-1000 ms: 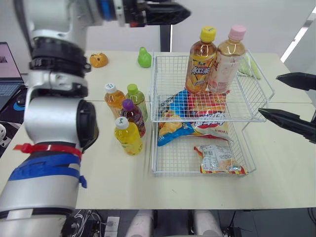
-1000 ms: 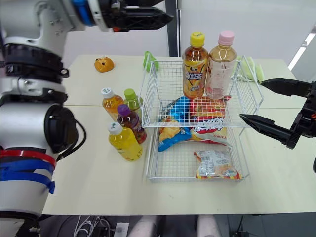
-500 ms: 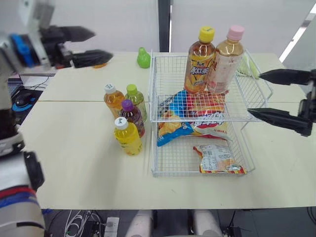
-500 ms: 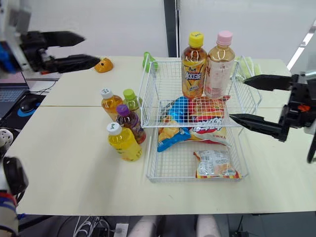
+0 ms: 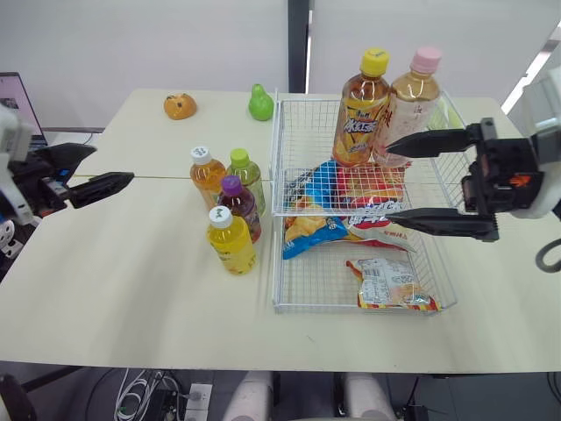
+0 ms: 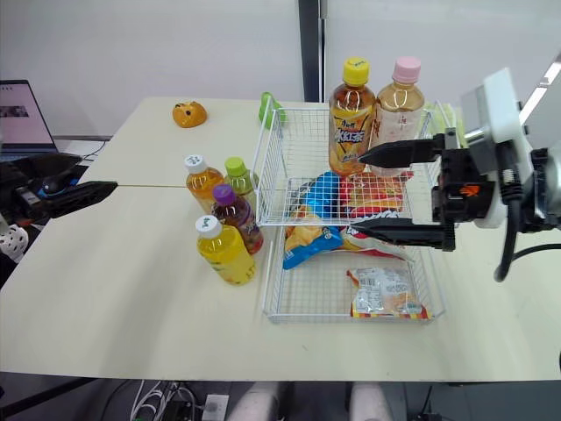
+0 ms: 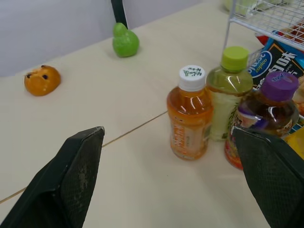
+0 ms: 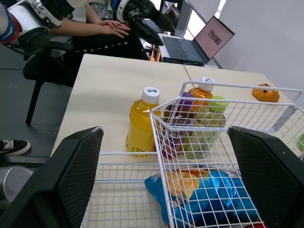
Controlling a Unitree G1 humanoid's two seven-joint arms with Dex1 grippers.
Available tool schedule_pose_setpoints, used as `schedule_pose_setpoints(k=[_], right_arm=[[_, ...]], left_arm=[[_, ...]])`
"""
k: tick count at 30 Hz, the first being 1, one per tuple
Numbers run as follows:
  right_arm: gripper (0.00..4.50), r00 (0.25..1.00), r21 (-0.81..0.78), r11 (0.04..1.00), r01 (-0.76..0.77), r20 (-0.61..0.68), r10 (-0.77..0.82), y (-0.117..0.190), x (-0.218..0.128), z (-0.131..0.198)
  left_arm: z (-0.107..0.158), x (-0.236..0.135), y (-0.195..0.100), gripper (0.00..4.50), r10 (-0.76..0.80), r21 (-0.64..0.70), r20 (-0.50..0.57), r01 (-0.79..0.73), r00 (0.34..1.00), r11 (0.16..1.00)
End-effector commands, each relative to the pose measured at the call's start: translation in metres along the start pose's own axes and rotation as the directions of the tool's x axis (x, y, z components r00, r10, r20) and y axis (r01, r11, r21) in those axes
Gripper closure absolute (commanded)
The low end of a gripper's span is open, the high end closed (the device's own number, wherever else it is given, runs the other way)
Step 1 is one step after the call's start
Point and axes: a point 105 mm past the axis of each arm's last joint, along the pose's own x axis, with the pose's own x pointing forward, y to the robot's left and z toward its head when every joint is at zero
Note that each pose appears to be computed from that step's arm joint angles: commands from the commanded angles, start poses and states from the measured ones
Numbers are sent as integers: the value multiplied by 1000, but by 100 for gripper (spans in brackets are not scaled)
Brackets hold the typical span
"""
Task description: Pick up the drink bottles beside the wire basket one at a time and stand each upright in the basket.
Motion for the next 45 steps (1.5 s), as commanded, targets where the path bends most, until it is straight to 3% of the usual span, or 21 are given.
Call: schedule_pose_setpoints(k=[1, 9, 23, 34, 37, 45], right_arm=[[0, 999, -35, 999, 39, -4, -39, -6, -1, 5], [0, 995, -3, 995, 96, -39, -96, -11, -4, 7], [0, 993, -21, 994, 106, -45, -107, -4, -3, 12], [0, 993, -16, 994, 111, -45, -111, -2, -3, 10], [0, 992, -15, 993, 115, -42, -115, -1, -3, 9], [0, 987, -13, 988, 154, -39, -155, -4, -8, 9]], left_arm=[[6, 0, -4, 5, 43, 4, 63, -43, 997, 999], [6, 37, -26, 5, 47, -55, 132, -40, 990, 998], [11, 106, -29, 5, 178, -104, 177, -162, 968, 981], [13, 132, -37, 5, 178, -120, 193, -157, 965, 980], [12, 136, -39, 65, 170, -130, 194, -146, 966, 981], [9, 139, -42, 320, 158, -142, 189, -132, 969, 981]])
